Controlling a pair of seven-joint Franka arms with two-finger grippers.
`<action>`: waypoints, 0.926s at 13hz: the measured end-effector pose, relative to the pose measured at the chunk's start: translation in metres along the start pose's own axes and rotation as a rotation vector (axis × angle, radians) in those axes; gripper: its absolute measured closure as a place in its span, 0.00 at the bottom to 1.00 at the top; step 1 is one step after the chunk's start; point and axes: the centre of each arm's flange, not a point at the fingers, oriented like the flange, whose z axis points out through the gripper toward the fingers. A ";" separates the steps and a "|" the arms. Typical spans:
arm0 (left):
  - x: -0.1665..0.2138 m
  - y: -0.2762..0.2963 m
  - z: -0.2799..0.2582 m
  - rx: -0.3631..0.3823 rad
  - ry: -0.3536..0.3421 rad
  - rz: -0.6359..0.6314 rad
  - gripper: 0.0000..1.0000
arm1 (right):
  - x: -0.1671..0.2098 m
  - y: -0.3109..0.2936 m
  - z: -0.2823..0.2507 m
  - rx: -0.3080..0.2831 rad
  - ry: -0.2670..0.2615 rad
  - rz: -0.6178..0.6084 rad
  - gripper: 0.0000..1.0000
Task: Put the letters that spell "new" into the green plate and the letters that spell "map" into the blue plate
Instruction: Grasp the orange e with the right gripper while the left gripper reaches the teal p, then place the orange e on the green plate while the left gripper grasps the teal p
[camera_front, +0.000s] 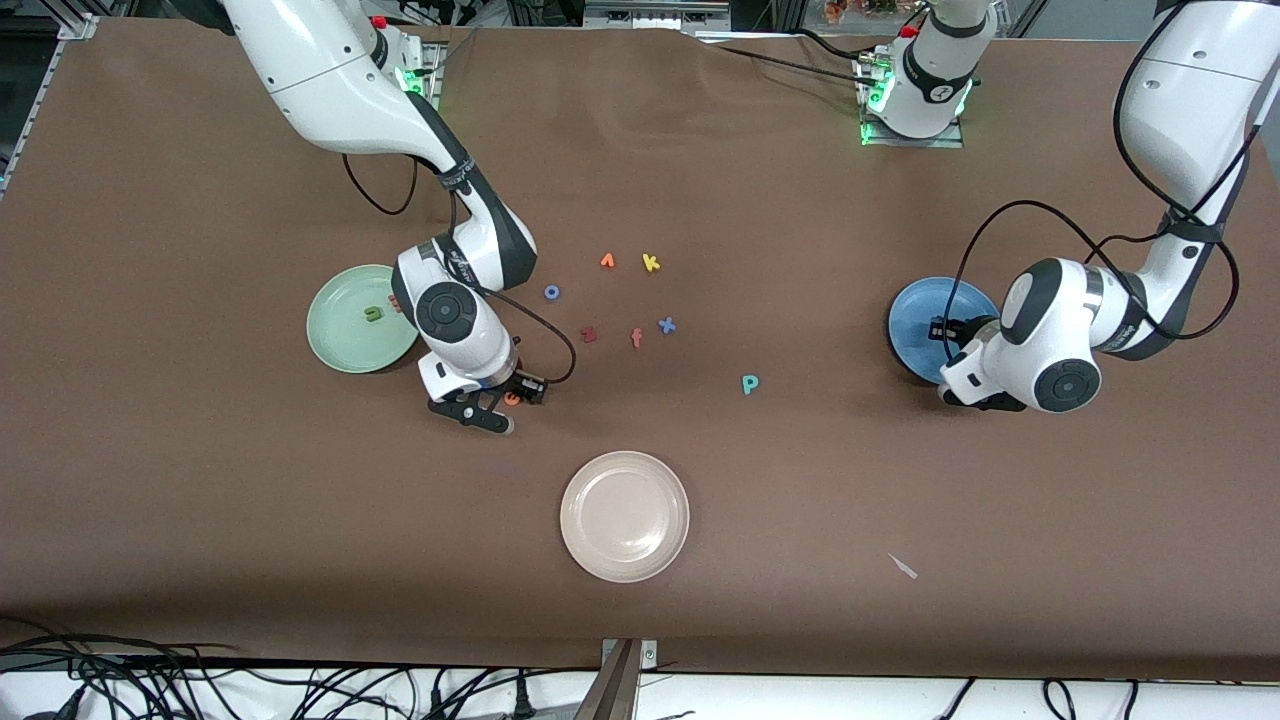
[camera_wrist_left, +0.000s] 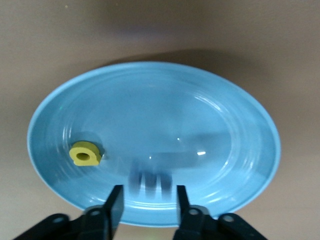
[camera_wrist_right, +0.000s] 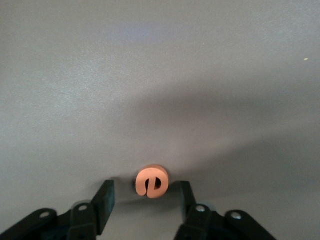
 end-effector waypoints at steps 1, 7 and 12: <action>0.001 0.001 -0.002 0.000 0.005 0.003 0.32 | 0.001 0.001 0.000 -0.004 0.006 -0.005 0.42; -0.004 0.075 -0.090 -0.115 0.150 -0.080 0.00 | 0.002 0.001 0.000 -0.013 0.015 -0.017 0.72; 0.013 0.196 -0.089 -0.171 0.254 -0.256 0.00 | 0.019 0.030 -0.038 -0.119 -0.043 -0.128 0.72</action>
